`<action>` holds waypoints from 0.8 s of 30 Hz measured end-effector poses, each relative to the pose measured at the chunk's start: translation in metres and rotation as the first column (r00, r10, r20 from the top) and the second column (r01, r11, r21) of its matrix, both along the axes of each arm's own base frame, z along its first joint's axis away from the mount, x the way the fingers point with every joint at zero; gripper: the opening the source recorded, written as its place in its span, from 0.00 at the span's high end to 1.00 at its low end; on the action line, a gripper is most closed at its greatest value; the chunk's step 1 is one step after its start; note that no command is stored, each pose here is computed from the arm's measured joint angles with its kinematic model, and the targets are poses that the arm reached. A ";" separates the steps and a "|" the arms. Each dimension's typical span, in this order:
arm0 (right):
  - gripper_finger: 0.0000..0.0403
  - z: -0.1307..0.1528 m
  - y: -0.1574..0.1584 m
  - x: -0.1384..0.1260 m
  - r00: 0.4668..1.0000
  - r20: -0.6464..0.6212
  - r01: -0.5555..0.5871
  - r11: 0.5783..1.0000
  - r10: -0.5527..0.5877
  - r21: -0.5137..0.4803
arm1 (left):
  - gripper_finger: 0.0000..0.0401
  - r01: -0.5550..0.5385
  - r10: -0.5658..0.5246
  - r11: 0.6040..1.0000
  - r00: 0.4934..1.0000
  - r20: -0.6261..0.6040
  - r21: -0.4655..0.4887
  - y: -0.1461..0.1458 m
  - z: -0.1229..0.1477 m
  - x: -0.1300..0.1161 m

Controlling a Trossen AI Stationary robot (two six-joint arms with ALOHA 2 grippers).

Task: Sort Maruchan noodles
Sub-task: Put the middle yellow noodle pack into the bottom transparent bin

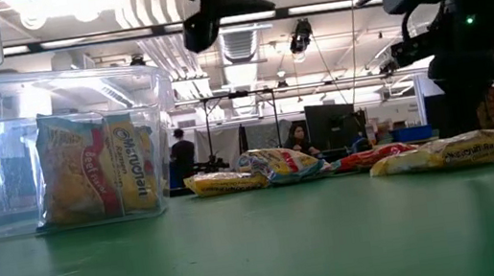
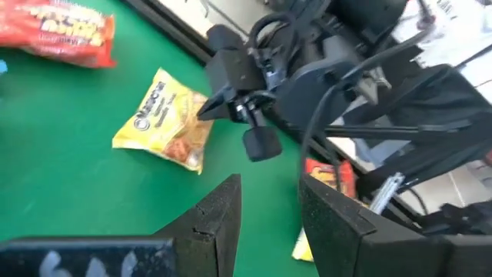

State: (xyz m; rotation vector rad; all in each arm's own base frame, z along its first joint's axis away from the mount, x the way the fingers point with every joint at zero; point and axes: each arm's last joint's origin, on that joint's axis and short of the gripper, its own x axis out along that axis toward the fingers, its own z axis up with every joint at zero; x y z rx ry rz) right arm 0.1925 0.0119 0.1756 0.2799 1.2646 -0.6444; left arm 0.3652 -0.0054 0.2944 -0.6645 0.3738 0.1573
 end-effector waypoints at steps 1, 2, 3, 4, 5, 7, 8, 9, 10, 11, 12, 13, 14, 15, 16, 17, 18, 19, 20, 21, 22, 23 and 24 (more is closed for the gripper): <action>0.98 -0.001 0.000 0.001 1.000 0.011 0.000 1.000 0.000 0.001 | 0.72 -0.009 0.009 1.000 1.000 -0.014 -0.007 0.001 -0.005 0.002; 0.98 -0.002 0.000 0.001 1.000 0.025 -0.001 1.000 0.000 0.003 | 0.72 -0.020 0.019 1.000 0.999 -0.031 -0.018 0.002 -0.010 0.005; 0.98 -0.004 0.000 0.003 0.999 0.047 -0.002 1.000 0.002 0.006 | 0.72 -0.031 0.030 0.999 0.999 -0.046 -0.034 0.003 -0.016 0.008; 0.98 -0.006 0.001 0.004 0.997 0.074 -0.003 1.000 0.002 0.012 | 0.72 -0.044 0.041 0.998 0.997 -0.062 -0.050 0.003 -0.021 0.011; 0.98 -0.008 0.001 0.006 0.995 0.101 -0.005 1.000 0.003 0.019 | 0.72 -0.055 0.050 0.997 0.996 -0.070 -0.063 0.004 -0.026 0.014; 0.98 -0.012 0.001 0.008 0.990 0.140 -0.012 1.000 0.009 0.023 | 0.72 -0.066 0.060 0.995 0.995 -0.080 -0.076 0.004 -0.034 0.018; 0.98 -0.013 0.001 0.009 0.987 0.159 -0.013 1.000 0.009 0.024 | 0.72 -0.067 0.061 0.995 0.995 -0.078 -0.078 0.004 -0.036 0.020; 0.98 -0.014 0.001 0.010 0.985 0.174 -0.013 1.000 0.008 0.025 | 0.72 -0.068 0.062 0.994 0.995 -0.082 -0.080 0.004 -0.039 0.022; 0.98 -0.015 0.001 0.010 0.982 0.187 -0.013 1.000 0.008 0.026 | 0.72 -0.071 0.064 0.994 0.994 -0.087 -0.080 0.005 -0.041 0.022; 0.98 -0.016 0.001 0.011 0.980 0.199 -0.013 1.000 0.007 0.027 | 0.72 -0.072 0.064 0.994 0.994 -0.092 -0.078 0.005 -0.042 0.023; 0.98 -0.017 0.002 0.011 0.977 0.213 -0.013 0.999 0.006 0.029 | 0.72 -0.072 0.065 0.995 0.993 -0.094 -0.071 0.006 -0.044 0.024; 0.98 -0.016 0.002 0.013 0.973 0.230 -0.012 0.999 0.004 0.031 | 0.72 -0.078 0.072 0.995 0.993 -0.092 -0.062 0.008 -0.044 0.024; 0.98 -0.015 0.002 0.014 0.968 0.251 -0.007 0.999 -0.002 0.036 | 0.72 -0.081 0.076 0.995 0.993 -0.091 -0.058 0.009 -0.044 0.024; 0.98 -0.014 0.002 0.016 0.965 0.262 -0.003 0.999 -0.008 0.044 | 0.72 -0.083 0.078 0.995 0.993 -0.091 -0.052 0.011 -0.044 0.024; 0.98 -0.012 0.002 0.016 0.966 0.260 -0.004 0.999 -0.010 0.054 | 0.72 -0.082 0.078 0.996 0.993 -0.091 -0.044 0.012 -0.045 0.024; 0.98 -0.009 0.003 0.015 0.969 0.248 -0.001 0.998 -0.014 0.061 | 0.72 -0.083 0.079 0.996 0.993 -0.093 -0.039 0.013 -0.045 0.025; 0.98 -0.005 0.002 0.014 0.972 0.233 0.010 0.998 -0.025 0.062 | 0.72 -0.083 0.079 0.996 0.992 -0.096 -0.038 0.013 -0.046 0.025; 0.98 0.000 0.002 0.013 0.975 0.217 0.025 0.998 -0.038 0.061 | 0.72 -0.081 0.077 0.996 0.992 -0.097 -0.038 0.013 -0.046 0.025; 0.98 0.003 0.002 0.011 0.979 0.197 0.040 0.998 -0.051 0.057 | 0.72 -0.076 0.072 0.996 0.993 -0.098 -0.039 0.012 -0.046 0.025; 0.98 0.006 0.001 0.008 0.983 0.174 0.053 0.997 -0.061 0.051 | 0.72 -0.065 0.061 0.997 0.993 -0.098 -0.044 0.012 -0.046 0.025; 0.98 0.009 0.001 0.006 0.985 0.153 0.068 0.997 -0.073 0.041 | 0.72 -0.054 0.049 0.997 0.994 -0.096 -0.050 0.012 -0.046 0.025; 0.98 0.011 0.000 0.004 0.986 0.139 0.083 0.996 -0.087 0.036 | 0.72 -0.042 0.037 0.998 0.995 -0.098 -0.053 0.011 -0.046 0.025; 0.98 0.012 0.000 0.002 0.987 0.126 0.096 0.995 -0.099 0.036 | 0.72 -0.023 0.018 0.999 0.995 -0.100 -0.048 0.011 -0.047 0.026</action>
